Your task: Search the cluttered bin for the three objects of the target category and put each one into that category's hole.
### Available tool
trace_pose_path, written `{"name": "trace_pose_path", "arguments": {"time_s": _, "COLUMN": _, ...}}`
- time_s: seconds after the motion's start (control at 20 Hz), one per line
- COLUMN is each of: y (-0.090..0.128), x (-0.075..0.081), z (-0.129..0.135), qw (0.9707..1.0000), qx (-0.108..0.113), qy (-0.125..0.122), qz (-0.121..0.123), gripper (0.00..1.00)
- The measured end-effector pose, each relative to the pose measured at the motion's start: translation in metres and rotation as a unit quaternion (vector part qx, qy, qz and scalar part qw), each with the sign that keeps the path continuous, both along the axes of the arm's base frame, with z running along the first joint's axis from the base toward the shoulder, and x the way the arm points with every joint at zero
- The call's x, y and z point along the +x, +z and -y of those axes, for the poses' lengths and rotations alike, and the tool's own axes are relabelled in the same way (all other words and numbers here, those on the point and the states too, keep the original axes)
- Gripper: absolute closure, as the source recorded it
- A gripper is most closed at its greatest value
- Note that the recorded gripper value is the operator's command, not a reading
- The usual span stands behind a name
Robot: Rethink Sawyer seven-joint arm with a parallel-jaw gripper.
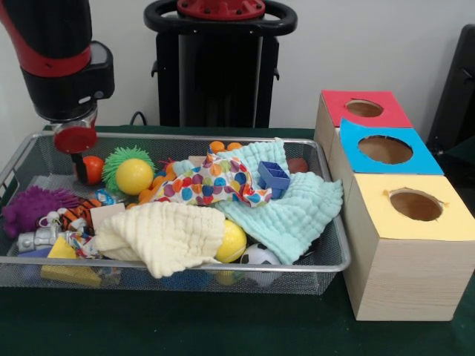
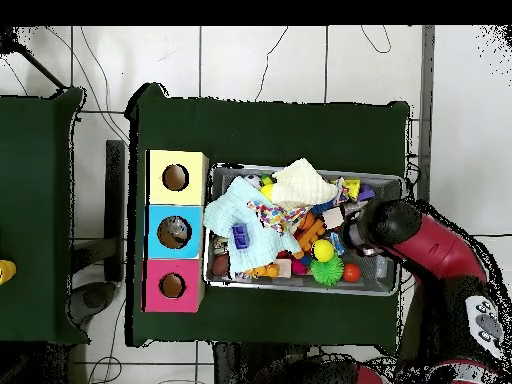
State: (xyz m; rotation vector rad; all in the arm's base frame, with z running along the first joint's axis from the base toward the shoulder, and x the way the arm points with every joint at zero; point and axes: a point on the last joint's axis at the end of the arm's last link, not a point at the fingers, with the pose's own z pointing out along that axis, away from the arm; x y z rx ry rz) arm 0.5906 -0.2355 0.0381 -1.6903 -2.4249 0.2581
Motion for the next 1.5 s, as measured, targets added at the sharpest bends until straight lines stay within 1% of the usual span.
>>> {"name": "trace_pose_path", "arguments": {"time_s": 0.15, "y": -0.006, "x": -0.002, "z": -0.004, "qw": 1.0, "qx": 0.003, "qy": 0.002, "qz": -0.005, "gripper": 0.0}}
{"name": "trace_pose_path", "arguments": {"time_s": 0.55, "y": -0.01, "x": 0.001, "z": -0.014, "qw": 0.9999, "qx": 0.004, "qy": 0.01, "qz": -0.007, "gripper": 0.0}}
{"name": "trace_pose_path", "arguments": {"time_s": 0.85, "y": -0.024, "x": -0.001, "z": -0.019, "qw": 0.9999, "qx": 0.004, "qy": 0.012, "qz": -0.007, "gripper": 0.0}}
{"name": "trace_pose_path", "arguments": {"time_s": 0.9, "y": -0.031, "x": -0.003, "z": -0.02, "qw": 0.9999, "qx": 0.004, "qy": 0.013, "qz": -0.007, "gripper": 0.0}}
{"name": "trace_pose_path", "arguments": {"time_s": 1.1, "y": -0.043, "x": -0.006, "z": -0.022, "qw": 0.9999, "qx": 0.004, "qy": 0.013, "qz": -0.008, "gripper": 0.0}}
{"name": "trace_pose_path", "arguments": {"time_s": 1.3, "y": -0.051, "x": -0.008, "z": -0.024, "qw": 0.9998, "qx": 0.006, "qy": 0.014, "qz": -0.012, "gripper": 0.0}}
{"name": "trace_pose_path", "arguments": {"time_s": 1.5, "y": -0.051, "x": -0.004, "z": -0.023, "qw": 0.9999, "qx": 0.005, "qy": 0.013, "qz": -0.009, "gripper": 0.0}}
